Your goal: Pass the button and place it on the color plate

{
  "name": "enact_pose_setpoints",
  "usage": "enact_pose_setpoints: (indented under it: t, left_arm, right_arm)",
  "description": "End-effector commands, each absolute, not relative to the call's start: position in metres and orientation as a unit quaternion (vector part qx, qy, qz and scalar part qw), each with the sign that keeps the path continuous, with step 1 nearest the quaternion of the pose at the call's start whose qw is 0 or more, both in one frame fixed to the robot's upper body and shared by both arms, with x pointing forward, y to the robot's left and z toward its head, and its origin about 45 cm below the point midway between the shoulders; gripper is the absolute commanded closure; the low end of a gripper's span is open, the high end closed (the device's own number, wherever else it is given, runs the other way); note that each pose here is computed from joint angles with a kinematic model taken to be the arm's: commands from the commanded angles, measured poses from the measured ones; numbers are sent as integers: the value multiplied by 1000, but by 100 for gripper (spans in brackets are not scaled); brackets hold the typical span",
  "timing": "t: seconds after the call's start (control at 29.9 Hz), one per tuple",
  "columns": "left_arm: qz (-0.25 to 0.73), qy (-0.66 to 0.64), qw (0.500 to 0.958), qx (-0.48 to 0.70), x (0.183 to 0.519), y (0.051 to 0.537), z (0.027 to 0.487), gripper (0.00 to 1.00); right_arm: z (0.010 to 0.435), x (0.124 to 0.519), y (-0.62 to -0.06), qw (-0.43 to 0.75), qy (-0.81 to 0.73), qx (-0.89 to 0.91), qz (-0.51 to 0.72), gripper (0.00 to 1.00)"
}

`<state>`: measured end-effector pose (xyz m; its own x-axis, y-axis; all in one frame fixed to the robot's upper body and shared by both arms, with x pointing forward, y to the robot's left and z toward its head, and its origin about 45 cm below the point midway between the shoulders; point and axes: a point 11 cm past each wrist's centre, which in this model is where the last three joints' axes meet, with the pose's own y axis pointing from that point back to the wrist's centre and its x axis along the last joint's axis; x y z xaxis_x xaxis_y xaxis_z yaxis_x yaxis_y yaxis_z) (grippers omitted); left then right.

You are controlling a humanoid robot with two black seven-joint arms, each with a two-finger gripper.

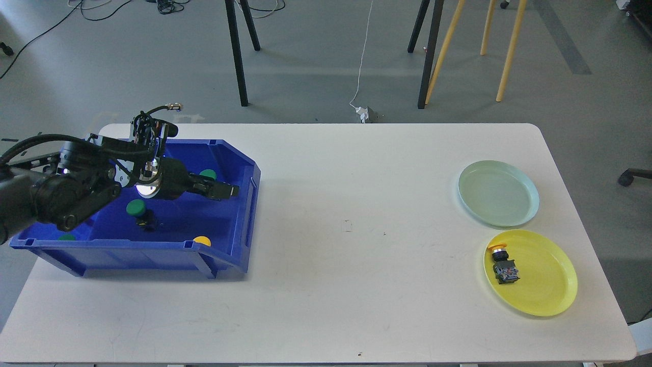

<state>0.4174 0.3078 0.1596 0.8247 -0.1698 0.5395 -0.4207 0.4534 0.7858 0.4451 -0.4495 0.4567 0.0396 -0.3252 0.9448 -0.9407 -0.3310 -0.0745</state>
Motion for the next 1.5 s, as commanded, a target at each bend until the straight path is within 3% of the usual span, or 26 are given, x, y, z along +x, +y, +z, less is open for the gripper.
enact_pose_setpoints:
  t: [0.0, 0.13, 0.43, 0.63, 1.07, 1.47]
  left_arm:
    - [81, -282, 806, 515, 417, 308, 159, 11]
    - [81, -281, 805, 516, 416, 310, 159, 11]
    - [91, -283, 802, 518, 418, 317, 164, 11]
    - [92, -285, 803, 515, 420, 312, 162, 12]
    - [128, -291, 777, 543, 438, 322, 151, 11]
    - [134, -281, 772, 554, 429, 341, 146, 11]
  right_arm:
    - [483, 447, -443, 292, -491, 646, 507, 25]
    - [467, 445, -428, 299, -456, 680, 490, 25]
    - [339, 405, -443, 419, -361, 725, 410, 26]
    - [282, 382, -447, 445, -334, 748, 361, 26]
    - [266, 375, -441, 444, -324, 759, 350, 26]
    - [262, 376, -436, 439, -324, 759, 354, 26]
